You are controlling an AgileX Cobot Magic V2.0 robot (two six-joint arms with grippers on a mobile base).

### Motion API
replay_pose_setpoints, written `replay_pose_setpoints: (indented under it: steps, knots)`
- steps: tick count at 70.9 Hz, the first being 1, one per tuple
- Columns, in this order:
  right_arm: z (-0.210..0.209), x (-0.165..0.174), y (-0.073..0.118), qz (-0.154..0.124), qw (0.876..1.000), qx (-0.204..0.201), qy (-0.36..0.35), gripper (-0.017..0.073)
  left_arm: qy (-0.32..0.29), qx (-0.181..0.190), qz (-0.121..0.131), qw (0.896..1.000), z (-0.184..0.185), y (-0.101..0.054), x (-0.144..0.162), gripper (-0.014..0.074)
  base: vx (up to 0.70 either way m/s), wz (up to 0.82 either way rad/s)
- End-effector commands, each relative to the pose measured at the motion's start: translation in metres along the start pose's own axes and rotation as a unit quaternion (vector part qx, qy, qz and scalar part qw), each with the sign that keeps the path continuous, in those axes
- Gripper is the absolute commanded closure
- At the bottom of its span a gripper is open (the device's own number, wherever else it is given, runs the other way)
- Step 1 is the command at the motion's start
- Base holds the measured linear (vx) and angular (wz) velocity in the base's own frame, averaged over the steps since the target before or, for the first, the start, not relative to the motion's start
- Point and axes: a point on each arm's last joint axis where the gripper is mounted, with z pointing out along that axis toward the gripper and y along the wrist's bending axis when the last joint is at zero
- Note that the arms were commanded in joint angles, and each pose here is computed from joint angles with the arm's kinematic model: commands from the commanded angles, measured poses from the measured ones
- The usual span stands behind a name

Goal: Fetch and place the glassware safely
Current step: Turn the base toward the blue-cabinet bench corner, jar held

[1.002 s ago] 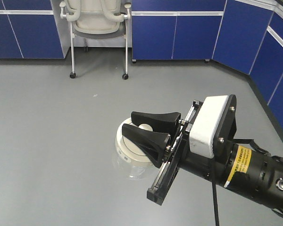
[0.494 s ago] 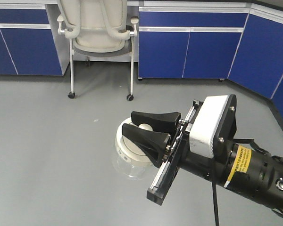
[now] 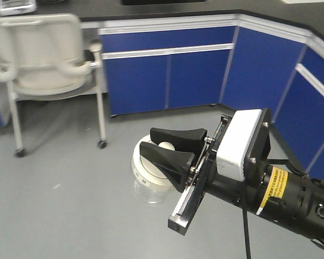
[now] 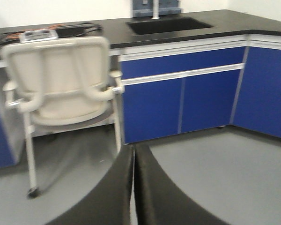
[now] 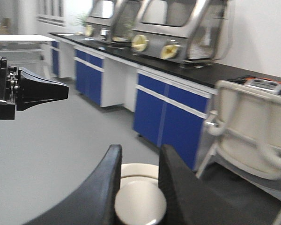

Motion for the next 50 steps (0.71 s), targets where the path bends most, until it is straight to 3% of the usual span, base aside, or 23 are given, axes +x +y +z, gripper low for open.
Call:
replay_pose_setpoints:
  steps: [1,50]
  knots:
    - [-0.0022,-0.0235,0.0005,-0.004,0.998,-0.007,-0.069,0.0563,-0.046,0.001,-0.008,0.999,0.0003,-0.0001,-0.0158,0.0601,0.43,-0.69]
    - [-0.0022,-0.0235,0.0005,-0.004,0.998,-0.007,-0.069,0.0563,-0.046,0.001,-0.008,0.999,0.0003,-0.0001,-0.0158,0.0601,0.32,-0.76]
